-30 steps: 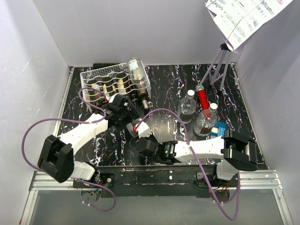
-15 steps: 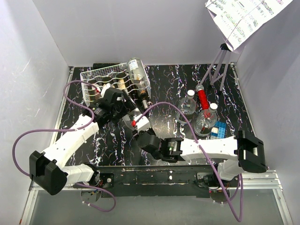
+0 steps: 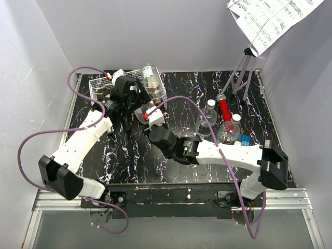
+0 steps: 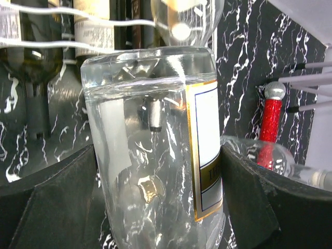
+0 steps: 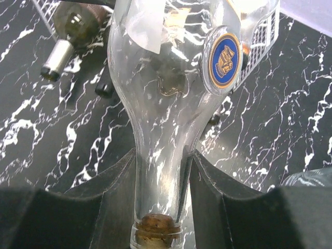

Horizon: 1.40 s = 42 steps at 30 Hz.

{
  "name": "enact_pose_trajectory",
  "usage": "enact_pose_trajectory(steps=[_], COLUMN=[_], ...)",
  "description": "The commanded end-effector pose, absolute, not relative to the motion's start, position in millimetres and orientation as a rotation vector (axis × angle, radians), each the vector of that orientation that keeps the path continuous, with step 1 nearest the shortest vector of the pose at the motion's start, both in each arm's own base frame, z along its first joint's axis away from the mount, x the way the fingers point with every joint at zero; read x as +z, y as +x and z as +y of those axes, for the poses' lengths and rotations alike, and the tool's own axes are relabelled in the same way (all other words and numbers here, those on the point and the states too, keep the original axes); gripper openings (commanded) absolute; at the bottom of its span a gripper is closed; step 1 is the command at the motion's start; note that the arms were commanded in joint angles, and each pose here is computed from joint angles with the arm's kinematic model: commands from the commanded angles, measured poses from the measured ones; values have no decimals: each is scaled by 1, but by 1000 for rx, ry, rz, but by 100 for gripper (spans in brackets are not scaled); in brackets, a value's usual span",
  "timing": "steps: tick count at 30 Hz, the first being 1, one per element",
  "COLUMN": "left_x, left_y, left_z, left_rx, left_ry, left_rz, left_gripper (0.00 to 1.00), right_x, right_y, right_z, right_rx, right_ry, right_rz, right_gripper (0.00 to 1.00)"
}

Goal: Put the wine bottle on the wine rack
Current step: Place the wine bottle in the wine rack.

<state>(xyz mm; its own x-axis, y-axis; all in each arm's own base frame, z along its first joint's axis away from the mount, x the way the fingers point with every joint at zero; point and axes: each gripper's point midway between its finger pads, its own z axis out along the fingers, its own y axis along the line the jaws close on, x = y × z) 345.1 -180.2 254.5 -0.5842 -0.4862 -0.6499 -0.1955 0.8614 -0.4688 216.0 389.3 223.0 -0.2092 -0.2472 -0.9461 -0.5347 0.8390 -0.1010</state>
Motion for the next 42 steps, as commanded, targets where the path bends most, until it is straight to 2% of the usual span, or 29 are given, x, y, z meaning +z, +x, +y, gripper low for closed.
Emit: enact_pose_trajectory(steps=[1, 16, 23, 25, 29, 30, 34, 37, 39, 42], left_x=[284, 257, 253, 250, 238, 235, 221, 218, 215, 210], left_y=[376, 512, 554, 559, 562, 562, 561, 563, 565, 564], left_z=[-189, -137, -129, -126, -117, -114, -112, -113, -110, -105], left_rx=[-466, -368, -362, -364, -334, -329, -330, -333, -314, -290], left_ry=[-310, -226, -128, -128, -139, -143, -140, -120, -121, -132], left_rz=[2150, 2134, 2127, 2128, 2142, 2149, 2171, 2169, 2174, 2185], left_gripper=[0, 0, 1, 27, 62, 69, 85, 90, 98, 98], right_x=[313, 281, 277, 275, 270, 270, 271, 270, 268, 262], right_y=[234, 360, 400, 406, 412, 412, 414, 418, 419, 421], right_z=[429, 485, 496, 498, 501, 501, 503, 504, 505, 503], right_rx=[523, 544, 485, 488, 501, 502, 511, 510, 528, 554], right_ry=[-559, -532, -504, -509, -503, -499, -479, -466, -452, -421], right_rz=[1604, 1639, 1606, 1604, 1605, 1604, 1606, 1616, 1629, 1651], right_gripper=[1, 1, 1, 1, 1, 1, 1, 1, 1, 1])
